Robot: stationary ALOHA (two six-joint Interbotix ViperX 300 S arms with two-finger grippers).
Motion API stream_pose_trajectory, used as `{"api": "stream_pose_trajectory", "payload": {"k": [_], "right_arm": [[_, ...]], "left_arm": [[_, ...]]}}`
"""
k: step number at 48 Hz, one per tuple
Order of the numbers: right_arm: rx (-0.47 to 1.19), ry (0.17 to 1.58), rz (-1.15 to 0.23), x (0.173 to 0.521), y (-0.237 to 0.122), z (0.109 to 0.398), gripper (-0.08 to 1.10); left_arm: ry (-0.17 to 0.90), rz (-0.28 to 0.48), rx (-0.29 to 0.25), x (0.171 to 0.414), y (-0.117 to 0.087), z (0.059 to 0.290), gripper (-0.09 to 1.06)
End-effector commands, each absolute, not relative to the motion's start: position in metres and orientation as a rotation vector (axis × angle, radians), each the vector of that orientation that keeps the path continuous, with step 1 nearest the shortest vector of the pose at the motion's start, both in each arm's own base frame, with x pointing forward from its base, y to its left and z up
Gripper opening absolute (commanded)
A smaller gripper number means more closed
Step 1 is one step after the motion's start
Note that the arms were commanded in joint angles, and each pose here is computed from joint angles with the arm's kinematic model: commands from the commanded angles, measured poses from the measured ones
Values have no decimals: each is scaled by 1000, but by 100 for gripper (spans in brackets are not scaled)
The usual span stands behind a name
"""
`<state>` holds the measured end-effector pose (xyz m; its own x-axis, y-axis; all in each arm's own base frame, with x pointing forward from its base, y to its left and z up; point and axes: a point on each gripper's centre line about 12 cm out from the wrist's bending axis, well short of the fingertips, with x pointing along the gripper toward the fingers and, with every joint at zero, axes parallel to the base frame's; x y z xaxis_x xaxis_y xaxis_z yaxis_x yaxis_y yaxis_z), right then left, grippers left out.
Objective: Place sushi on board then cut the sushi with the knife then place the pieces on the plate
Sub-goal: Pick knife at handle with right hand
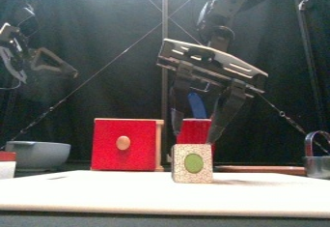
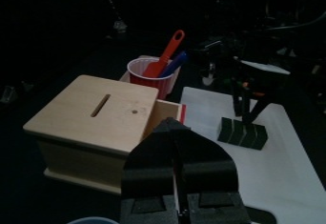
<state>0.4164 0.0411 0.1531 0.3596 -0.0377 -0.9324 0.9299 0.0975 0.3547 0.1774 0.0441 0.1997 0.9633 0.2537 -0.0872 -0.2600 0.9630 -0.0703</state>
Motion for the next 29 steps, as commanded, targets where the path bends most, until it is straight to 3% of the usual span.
{"api": "stream_pose_trajectory", "payload": {"k": [1,17,29], "right_arm": [[1258,898,-865,424,40,170,83],[1139,786,-786,425,29,208,83],[935,653,-660,393,32,259,83]], "left_arm": [[56,268,-78,180,46,206,10],[26,267,-81,184,47,217,10],[9,268,-85,186,48,223,10]]}}
